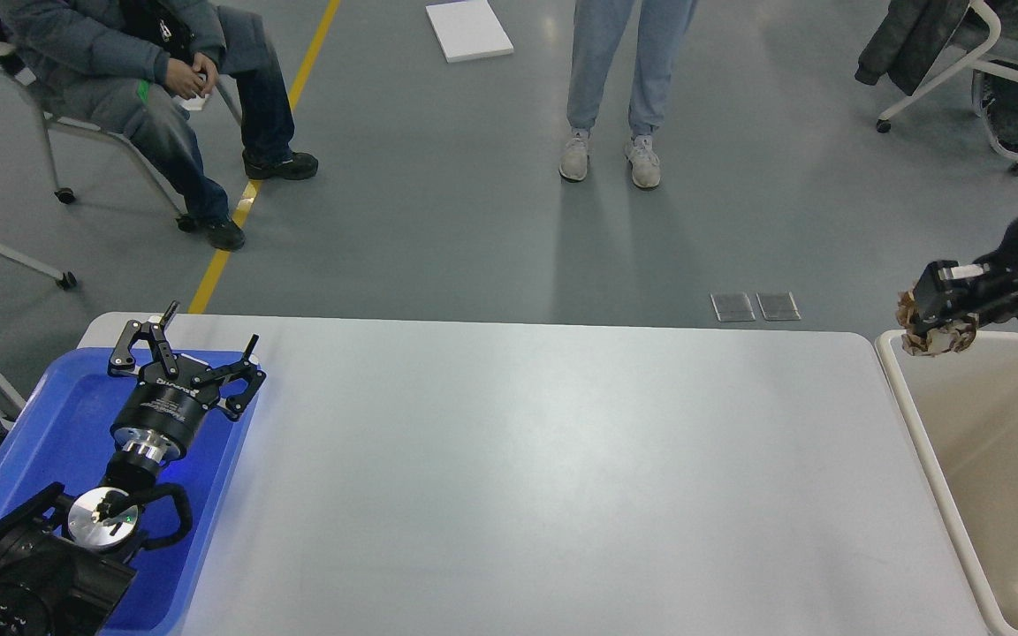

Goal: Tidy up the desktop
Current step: 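Lift the paper ball with the right gripper and carry it over the bin, then open the right gripper to drop the paper ball into the bin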

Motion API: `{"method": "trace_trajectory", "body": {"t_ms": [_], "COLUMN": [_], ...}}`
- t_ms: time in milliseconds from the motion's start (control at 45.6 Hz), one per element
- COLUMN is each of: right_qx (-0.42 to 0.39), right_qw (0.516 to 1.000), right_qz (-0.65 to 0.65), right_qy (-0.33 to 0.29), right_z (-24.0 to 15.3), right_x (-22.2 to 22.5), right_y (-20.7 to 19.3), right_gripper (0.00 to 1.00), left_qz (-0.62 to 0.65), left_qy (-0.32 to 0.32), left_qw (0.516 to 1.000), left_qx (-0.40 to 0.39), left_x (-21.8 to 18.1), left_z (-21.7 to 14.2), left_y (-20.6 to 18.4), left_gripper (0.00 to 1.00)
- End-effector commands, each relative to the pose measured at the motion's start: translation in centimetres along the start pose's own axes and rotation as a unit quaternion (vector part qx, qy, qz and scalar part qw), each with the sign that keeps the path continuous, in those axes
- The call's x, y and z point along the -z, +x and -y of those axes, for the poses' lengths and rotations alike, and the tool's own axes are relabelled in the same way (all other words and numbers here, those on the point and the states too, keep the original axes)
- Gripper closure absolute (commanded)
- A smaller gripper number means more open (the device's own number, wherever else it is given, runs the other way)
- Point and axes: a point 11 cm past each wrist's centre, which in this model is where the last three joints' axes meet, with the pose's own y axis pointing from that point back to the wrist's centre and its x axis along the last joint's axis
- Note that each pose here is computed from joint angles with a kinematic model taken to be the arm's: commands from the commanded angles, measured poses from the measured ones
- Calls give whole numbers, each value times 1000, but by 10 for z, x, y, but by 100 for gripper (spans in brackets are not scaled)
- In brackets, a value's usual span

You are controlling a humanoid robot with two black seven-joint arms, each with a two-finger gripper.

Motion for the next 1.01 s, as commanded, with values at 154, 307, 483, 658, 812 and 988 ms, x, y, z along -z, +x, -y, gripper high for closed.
{"method": "trace_trajectory", "body": {"t_ms": [154, 307, 483, 658, 812, 988], "right_qx": [-34, -29, -13, -23, -51, -55], "right_qw": [999, 999, 1000, 999, 992, 981], "right_qz": [-21, -22, -12, 29, 80, 158], "right_qy": [11, 10, 1, -35, -82, -97], "right_z": [-50, -46, -32, -16, -11, 22], "right_x": [22, 22, 12, -29, -82, -138], "right_y": [17, 15, 9, 16, 22, -6], "right_gripper": [100, 100, 100, 100, 100, 100], "left_qz": [0, 0, 0, 0, 0, 0], "left_qy": [0, 0, 0, 0, 0, 0], "left_qw": [1000, 1000, 1000, 1000, 1000, 1000], "left_qx": [0, 0, 0, 0, 0, 0], "left_x": [0, 0, 0, 0, 0, 0], "left_z": [0, 0, 0, 0, 0, 0], "left_y": [0, 0, 0, 0, 0, 0], "left_gripper": [0, 0, 0, 0, 0, 0]}}
